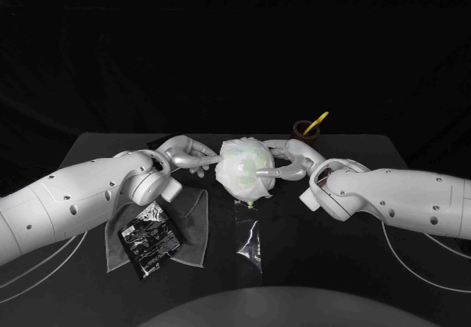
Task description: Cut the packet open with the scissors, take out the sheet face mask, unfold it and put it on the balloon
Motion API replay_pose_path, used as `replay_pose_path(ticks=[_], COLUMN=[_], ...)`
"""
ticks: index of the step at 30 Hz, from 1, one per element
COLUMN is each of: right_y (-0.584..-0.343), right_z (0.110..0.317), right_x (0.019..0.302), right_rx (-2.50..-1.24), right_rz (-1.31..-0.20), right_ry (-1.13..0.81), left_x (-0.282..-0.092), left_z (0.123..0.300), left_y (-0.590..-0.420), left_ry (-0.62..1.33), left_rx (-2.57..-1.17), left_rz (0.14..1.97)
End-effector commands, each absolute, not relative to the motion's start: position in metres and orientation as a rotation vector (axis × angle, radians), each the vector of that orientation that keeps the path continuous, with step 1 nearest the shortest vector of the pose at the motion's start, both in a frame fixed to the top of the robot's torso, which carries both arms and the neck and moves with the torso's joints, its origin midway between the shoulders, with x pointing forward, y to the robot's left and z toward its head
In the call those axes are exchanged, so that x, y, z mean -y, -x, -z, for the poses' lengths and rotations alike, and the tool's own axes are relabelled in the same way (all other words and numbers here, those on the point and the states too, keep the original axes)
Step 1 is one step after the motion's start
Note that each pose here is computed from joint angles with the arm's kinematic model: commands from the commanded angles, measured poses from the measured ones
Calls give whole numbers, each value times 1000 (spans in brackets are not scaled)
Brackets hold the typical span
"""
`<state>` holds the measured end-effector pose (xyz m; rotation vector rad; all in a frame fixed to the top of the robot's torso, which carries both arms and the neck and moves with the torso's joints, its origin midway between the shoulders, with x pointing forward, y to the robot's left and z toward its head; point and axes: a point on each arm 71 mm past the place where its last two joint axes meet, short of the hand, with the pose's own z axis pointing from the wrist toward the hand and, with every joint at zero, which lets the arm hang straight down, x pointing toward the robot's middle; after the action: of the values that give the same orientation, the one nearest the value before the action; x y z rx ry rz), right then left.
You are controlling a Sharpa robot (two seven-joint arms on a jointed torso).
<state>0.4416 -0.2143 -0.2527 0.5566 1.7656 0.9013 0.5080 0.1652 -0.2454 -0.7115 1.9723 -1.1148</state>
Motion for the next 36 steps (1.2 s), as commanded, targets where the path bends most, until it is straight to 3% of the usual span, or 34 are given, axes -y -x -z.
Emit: replay_pose_path(ticks=[1,36], right_y=[-440,-440], right_z=[254,254], right_x=[213,213], right_rx=[-1775,-1776], right_rz=[-903,-902], right_ry=[-546,-547], left_x=[-161,-144], left_z=[245,242], left_y=[-507,-506], left_ry=[693,655], left_rx=[-1977,-1934], left_rz=[1112,1027])
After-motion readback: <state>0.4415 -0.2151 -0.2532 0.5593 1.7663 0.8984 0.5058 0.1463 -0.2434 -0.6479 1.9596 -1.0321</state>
